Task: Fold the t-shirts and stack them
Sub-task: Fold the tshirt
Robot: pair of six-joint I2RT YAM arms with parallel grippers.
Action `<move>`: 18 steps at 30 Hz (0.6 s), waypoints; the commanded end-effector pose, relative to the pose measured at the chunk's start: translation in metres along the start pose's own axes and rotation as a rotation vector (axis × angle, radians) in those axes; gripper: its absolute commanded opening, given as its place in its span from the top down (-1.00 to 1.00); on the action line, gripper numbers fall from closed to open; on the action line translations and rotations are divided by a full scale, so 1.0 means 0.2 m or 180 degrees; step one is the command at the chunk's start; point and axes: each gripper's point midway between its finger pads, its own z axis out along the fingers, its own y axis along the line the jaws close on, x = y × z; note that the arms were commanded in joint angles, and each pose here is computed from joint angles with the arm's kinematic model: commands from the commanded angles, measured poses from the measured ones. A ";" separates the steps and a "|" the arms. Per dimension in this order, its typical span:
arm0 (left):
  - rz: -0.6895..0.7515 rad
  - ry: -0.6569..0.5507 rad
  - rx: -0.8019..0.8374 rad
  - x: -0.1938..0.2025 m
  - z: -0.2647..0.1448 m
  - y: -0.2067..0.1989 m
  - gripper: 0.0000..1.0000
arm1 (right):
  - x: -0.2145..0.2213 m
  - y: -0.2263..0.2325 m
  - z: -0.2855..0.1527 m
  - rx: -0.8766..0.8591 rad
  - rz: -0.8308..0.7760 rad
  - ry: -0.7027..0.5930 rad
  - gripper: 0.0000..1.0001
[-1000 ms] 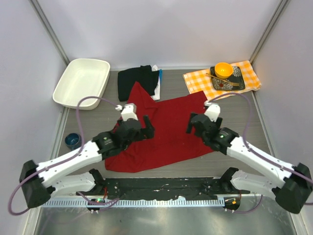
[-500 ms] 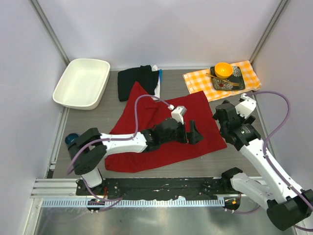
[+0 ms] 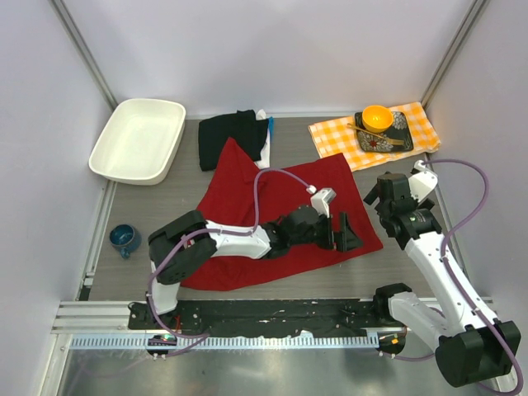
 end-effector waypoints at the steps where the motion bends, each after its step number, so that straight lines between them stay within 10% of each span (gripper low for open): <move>1: -0.0002 -0.0032 0.0224 0.00 0.06 -0.10 -1.00 | -0.07 0.04 -0.01 -0.0134 0.0090 -0.0095 -0.99; 18: 0.0038 0.0325 -0.0053 0.23 0.24 0.10 -1.00 | -0.13 0.03 -0.08 -0.0203 0.0125 -0.0161 -0.99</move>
